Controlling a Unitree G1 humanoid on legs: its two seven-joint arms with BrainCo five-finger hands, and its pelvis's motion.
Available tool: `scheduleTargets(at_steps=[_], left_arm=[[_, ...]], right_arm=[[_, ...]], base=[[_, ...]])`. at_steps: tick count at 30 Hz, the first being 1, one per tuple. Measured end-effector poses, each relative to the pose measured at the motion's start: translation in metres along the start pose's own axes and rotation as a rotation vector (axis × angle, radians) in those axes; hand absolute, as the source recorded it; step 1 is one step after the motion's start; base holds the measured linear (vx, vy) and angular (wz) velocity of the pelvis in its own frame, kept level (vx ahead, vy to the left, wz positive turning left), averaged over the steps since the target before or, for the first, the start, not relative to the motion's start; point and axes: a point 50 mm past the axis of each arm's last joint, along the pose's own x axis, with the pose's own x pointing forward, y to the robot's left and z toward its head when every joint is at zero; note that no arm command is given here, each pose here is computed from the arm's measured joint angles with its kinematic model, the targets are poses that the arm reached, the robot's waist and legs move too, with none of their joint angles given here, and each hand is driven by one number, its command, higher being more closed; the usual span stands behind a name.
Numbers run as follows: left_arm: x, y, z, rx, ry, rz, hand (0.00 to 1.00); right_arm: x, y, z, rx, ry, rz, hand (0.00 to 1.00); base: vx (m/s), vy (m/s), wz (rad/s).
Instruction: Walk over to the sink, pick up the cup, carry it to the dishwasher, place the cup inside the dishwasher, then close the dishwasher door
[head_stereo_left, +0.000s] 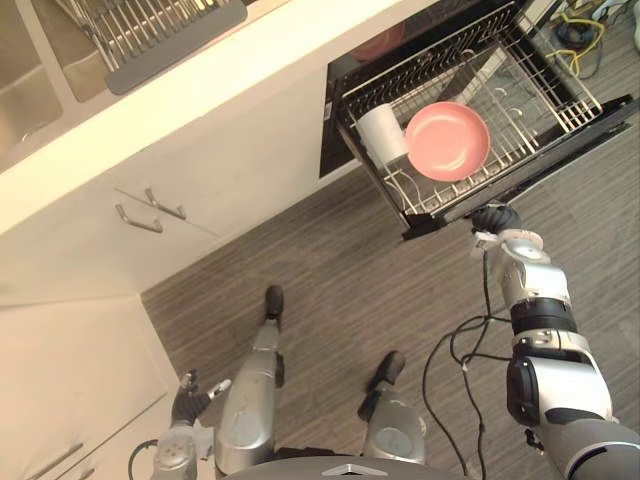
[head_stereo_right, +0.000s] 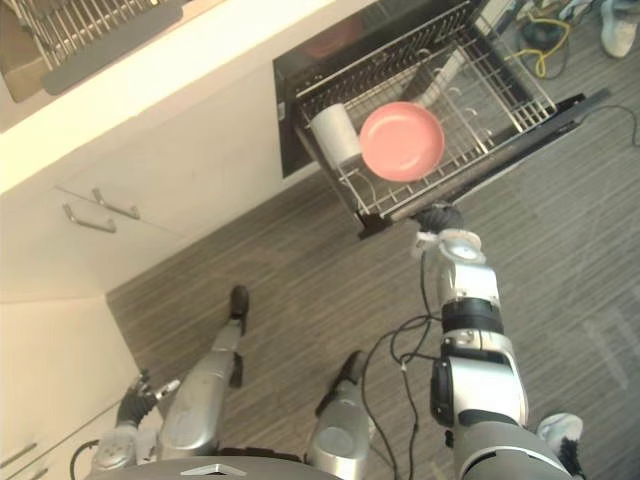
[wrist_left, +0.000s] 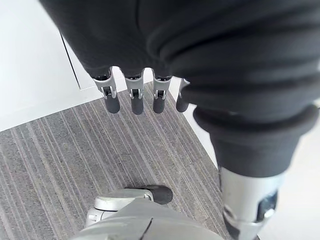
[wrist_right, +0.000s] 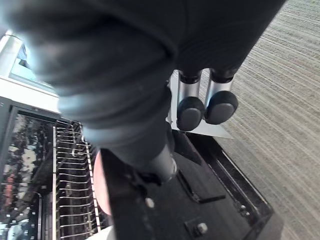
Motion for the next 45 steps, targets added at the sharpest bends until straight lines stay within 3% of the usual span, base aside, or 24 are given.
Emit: scheduleTargets(at_steps=[14,27,28,31,35,39,45], left_arm=[[-0.002,-0.03,0.002,-0.008,-0.012,-0.118,0.0],[-0.012,-0.058,0.001,-0.026,-0.049,-0.283,0.0],[-0.012,-0.059,0.001,-0.038,-0.048,-0.293,0.0],[-0.013,-0.061,0.003,-0.04,-0.066,-0.319,0.0],[-0.015,-0.062,0.0,-0.037,-0.061,-0.347,0.0],[-0.016,-0.059,-0.002,-0.048,-0.055,-0.357,0.0],[-0.02,-0.059,-0.009,-0.041,-0.039,-0.369,0.0]], right_arm=[[0.012,-0.02,0.072,-0.266,-0.011,-0.088,1.0],[-0.004,-0.048,0.175,-0.553,-0.178,-0.393,1.0],[-0.005,-0.045,0.181,-0.572,-0.21,-0.398,0.0],[-0.006,-0.034,0.192,-0.68,-0.314,-0.386,0.0],[-0.009,-0.038,0.203,-1.054,-0.354,-0.415,0.0],[-0.008,-0.022,0.201,-1.287,-0.423,-0.354,0.0],[-0.007,-0.016,0.2,-1.32,-0.467,-0.311,0.0]], base=[[-0.03,0.016,0.09],[0.05,-0.007,0.31],[0.1,-0.053,0.34],[0.09,-0.061,0.24],[0.07,-0.051,0.08],[0.04,-0.054,-0.1],[0.03,-0.041,-0.02]])
